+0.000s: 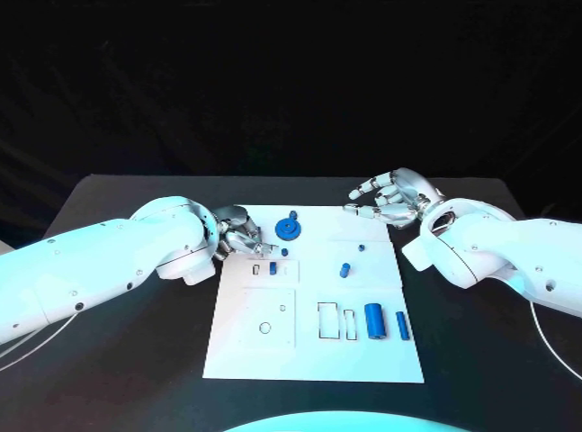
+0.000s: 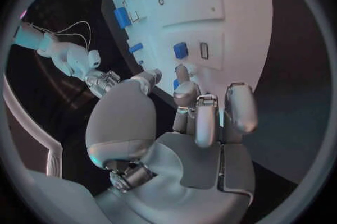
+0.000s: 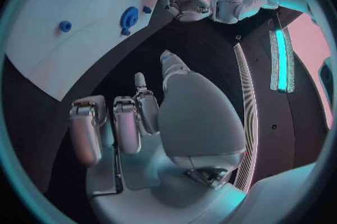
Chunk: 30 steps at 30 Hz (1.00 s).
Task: Assemble the parts on the task board
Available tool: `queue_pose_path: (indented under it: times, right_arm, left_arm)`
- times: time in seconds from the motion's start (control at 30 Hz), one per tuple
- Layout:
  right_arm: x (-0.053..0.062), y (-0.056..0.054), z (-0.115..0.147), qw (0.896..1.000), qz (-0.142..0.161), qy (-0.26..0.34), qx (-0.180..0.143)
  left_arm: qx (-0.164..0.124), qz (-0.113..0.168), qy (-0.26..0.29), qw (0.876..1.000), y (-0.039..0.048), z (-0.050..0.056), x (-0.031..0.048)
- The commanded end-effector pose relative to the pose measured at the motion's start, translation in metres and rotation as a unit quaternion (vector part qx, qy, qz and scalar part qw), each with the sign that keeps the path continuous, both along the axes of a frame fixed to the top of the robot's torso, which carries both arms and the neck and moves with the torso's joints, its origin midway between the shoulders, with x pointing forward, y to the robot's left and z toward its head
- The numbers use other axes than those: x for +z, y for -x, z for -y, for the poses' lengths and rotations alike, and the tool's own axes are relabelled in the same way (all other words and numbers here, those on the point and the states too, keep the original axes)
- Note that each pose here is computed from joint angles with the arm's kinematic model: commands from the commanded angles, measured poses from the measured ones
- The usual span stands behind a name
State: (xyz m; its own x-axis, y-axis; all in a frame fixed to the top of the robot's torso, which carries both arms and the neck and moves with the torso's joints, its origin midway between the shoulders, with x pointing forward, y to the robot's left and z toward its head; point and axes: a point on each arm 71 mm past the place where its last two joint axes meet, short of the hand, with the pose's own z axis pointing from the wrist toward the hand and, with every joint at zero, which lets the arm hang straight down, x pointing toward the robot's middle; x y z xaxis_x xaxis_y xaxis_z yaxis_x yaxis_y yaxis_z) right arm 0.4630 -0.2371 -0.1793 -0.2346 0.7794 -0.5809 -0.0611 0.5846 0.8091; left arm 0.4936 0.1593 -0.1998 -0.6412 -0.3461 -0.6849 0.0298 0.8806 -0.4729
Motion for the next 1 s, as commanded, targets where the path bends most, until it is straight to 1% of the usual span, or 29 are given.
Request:
queue_pose_path:
  times: [0.03,0.17,0.3,0.37,0.5,0.67,0.87,1.0]
  right_arm:
    - [0.000,0.000,0.000,1.000,0.003,0.001,0.005]
    - [0.000,0.000,0.000,1.000,0.002,0.002,0.004]
    - [0.000,0.000,0.000,1.000,0.002,0.002,0.004]
    - [0.000,0.000,0.000,1.000,0.002,0.002,0.004]
    - [0.000,0.000,0.000,1.000,0.002,0.002,0.004]
    - [0.000,-0.001,-0.001,1.000,0.002,0.002,0.006]
    - [-0.001,-0.002,-0.002,1.000,0.002,0.002,0.006]
    - [-0.001,-0.002,-0.003,1.000,0.002,0.002,0.006]
  left_arm:
    - [0.010,-0.017,0.016,1.000,-0.0060,-0.006,0.0100]
    - [0.020,-0.010,0.012,1.000,-0.0194,-0.016,0.0243]
    - [0.025,-0.005,-0.001,1.000,-0.0329,-0.023,0.0316]
    - [0.024,-0.004,-0.010,1.000,-0.0381,-0.023,0.0328]
    - [0.022,-0.004,-0.028,0.999,-0.0468,-0.024,0.0337]
    - [0.011,-0.009,-0.062,0.998,-0.0569,-0.021,0.0311]
    - [0.010,-0.018,-0.080,0.997,-0.0661,-0.016,0.0258]
    - [0.013,-0.020,-0.082,0.996,-0.0698,-0.014,0.0233]
